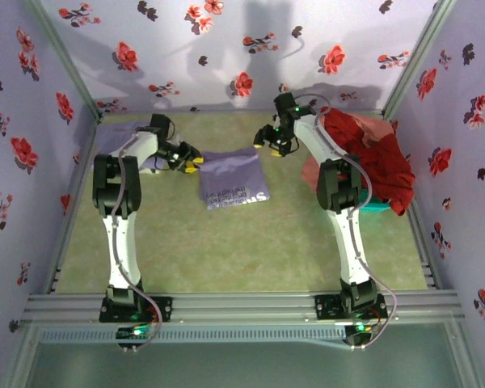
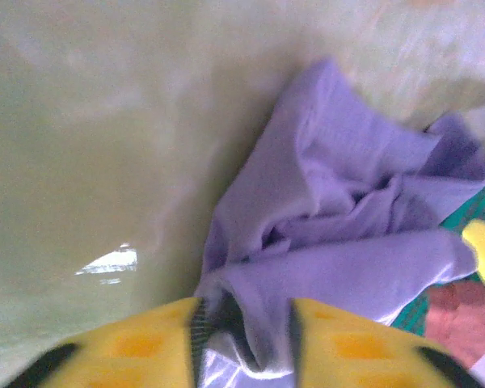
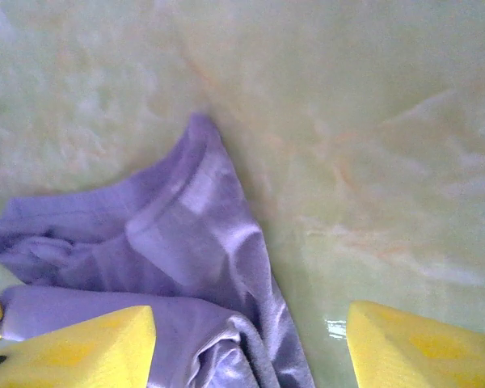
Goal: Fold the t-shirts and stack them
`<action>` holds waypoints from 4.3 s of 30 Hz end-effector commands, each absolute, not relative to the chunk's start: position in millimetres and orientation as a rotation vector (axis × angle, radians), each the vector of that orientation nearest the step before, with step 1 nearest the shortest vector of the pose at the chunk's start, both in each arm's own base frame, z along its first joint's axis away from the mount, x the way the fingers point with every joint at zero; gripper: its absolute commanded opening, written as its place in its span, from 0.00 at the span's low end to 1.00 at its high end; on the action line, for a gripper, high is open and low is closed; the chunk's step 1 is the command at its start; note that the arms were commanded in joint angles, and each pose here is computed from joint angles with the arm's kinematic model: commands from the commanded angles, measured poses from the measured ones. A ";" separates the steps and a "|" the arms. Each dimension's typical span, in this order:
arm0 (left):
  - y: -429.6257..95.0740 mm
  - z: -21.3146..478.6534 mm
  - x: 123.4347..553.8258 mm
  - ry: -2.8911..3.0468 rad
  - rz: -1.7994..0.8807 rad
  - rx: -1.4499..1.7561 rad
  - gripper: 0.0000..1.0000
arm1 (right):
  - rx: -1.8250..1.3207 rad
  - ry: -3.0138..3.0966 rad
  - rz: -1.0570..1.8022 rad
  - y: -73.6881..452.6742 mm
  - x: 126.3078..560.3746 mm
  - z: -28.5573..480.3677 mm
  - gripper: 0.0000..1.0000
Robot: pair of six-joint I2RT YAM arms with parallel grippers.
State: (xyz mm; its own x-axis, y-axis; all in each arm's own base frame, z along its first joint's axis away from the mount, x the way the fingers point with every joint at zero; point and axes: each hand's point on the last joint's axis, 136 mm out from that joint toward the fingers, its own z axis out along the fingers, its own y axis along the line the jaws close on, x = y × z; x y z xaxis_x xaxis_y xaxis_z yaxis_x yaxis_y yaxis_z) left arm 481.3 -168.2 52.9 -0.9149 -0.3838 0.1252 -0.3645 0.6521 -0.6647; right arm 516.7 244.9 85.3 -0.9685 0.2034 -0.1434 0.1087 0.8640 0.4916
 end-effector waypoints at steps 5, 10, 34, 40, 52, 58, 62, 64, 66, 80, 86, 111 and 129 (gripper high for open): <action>-167.0 113.8 478.5 2.695 -1.180 -0.558 0.52 | 0.119 2.812 0.799 250.0 465.6 135.2 0.68; -180.9 108.6 452.0 2.775 -1.127 -0.482 0.46 | 0.081 2.857 0.808 264.6 433.8 109.4 0.64; -191.3 17.7 313.1 3.112 -0.813 -0.354 0.27 | 0.121 2.999 0.905 295.4 287.7 55.4 0.36; -182.7 49.3 287.1 3.108 -0.815 -0.287 0.32 | -0.062 2.804 0.747 271.2 285.1 119.8 0.39; -256.4 139.0 416.6 2.899 -1.145 -0.104 0.26 | -0.555 2.437 0.860 274.3 379.9 131.4 0.44; -291.4 118.0 446.7 2.915 -1.204 -0.076 0.20 | -0.661 2.420 0.900 292.6 402.6 113.9 0.47; -303.7 92.6 448.5 2.945 -1.226 -0.099 0.18 | -0.661 2.439 0.898 295.5 408.2 107.1 0.48; -308.7 80.7 450.4 2.950 -1.245 -0.114 0.15 | -0.658 2.462 0.884 293.6 408.3 101.9 0.48; -314.9 74.0 451.2 2.957 -1.264 -0.108 0.14 | -0.649 2.481 0.860 290.1 408.7 96.5 0.49; -321.1 33.7 443.0 3.045 -1.248 -0.125 0.13 | -0.623 2.534 0.913 291.6 400.2 71.6 0.31; -319.1 15.2 429.6 3.100 -1.219 -0.116 0.12 | -0.568 2.564 0.832 284.1 407.8 85.5 0.10; -305.3 -11.5 401.2 3.210 -1.171 -0.058 0.04 | -0.385 2.602 0.766 292.9 474.5 52.3 0.00; -237.9 106.1 448.4 3.017 -0.911 -0.045 0.42 | -0.370 2.794 0.608 262.9 437.5 5.7 0.00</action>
